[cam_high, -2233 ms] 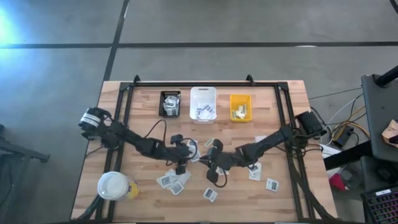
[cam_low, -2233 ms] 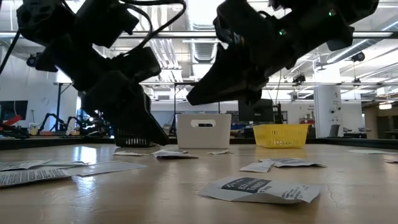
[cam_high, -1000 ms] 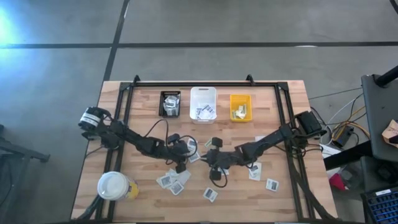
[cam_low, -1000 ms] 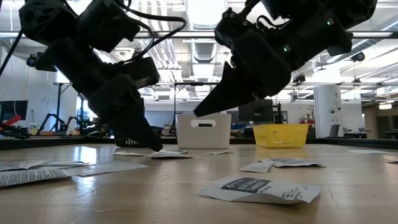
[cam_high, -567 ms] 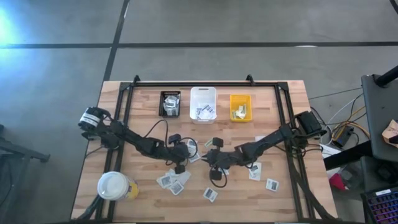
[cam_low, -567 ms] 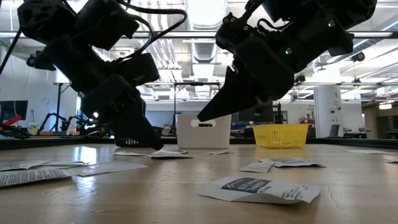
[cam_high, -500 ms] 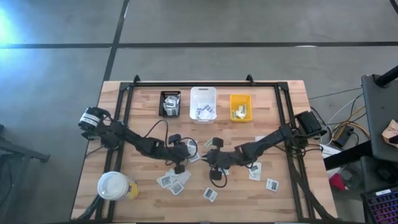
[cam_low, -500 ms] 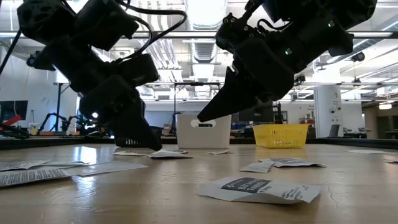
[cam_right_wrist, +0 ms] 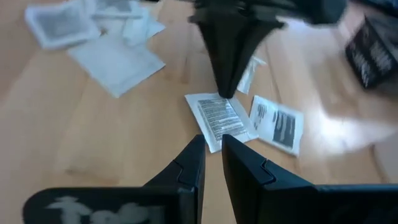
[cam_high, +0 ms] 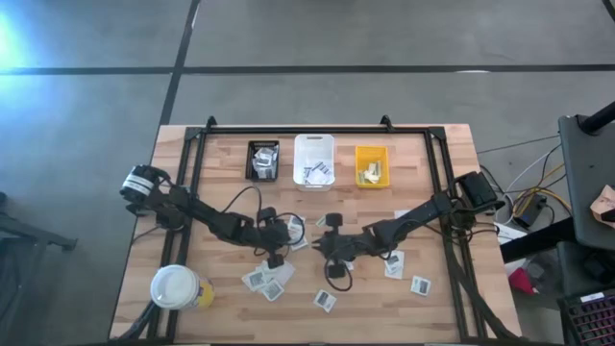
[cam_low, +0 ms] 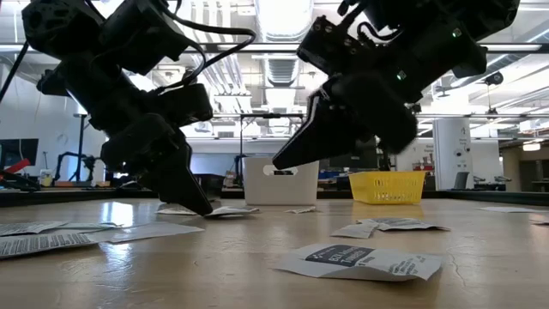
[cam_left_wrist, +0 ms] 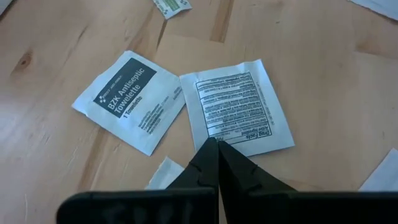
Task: Pick & Place First Aid Supplies
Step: Put the towelette pack into the black basket
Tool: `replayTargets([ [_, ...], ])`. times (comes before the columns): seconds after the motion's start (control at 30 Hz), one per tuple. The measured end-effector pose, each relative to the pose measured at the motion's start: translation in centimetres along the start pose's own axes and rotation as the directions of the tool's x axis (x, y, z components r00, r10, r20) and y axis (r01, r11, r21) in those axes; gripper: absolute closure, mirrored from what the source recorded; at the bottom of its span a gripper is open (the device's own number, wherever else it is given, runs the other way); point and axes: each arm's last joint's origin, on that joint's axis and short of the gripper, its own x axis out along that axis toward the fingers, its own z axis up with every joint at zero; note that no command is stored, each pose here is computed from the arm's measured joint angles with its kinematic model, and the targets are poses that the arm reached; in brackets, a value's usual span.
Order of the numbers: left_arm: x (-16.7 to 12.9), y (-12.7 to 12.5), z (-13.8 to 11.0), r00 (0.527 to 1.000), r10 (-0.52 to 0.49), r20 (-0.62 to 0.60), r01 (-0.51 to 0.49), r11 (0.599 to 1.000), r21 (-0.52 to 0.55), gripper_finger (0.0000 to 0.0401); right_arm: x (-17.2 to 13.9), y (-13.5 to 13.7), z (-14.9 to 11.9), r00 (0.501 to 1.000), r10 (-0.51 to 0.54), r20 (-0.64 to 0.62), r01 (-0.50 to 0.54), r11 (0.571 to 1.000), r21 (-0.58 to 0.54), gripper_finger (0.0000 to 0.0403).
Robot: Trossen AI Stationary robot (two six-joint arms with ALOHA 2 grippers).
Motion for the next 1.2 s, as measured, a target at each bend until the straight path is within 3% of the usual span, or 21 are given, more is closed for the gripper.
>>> replayTargets([
  [0.27, 0.0, 0.2, -0.1, 1.000, 0.005, -0.010, -0.006, 0.998, -0.067, 0.0400, 0.0, -0.1, 1.8, 0.997, 0.001, -0.075, -0.026, 0.942, -0.335, 0.0315],
  [0.43, 0.0, 0.2, -0.1, 1.000, 0.003, -0.007, -0.003, 0.997, -0.078, 0.0401, 0.3, -0.4, 3.1, 0.993, -0.007, -0.116, -0.046, 0.893, -0.447, 0.0278],
  [0.7, 0.1, 0.3, -0.2, 1.000, 0.003, -0.011, -0.005, 0.983, -0.185, 0.0401, 4.3, 1.0, 1.5, 0.974, -0.050, -0.223, -0.081, 0.837, -0.542, 0.0262],
  [0.9, 0.1, 0.3, -0.4, 1.000, -0.008, -0.018, 0.004, 0.972, -0.235, 0.0401, 6.1, 1.6, 2.6, 0.947, -0.151, -0.284, -0.047, 0.810, -0.585, 0.0263],
  [1.2, 0.1, 0.3, -0.5, 1.000, -0.013, -0.027, 0.004, 0.946, -0.325, 0.0401, 6.9, 1.9, 2.7, 0.936, -0.175, -0.306, -0.035, 0.818, -0.574, 0.0272],
])
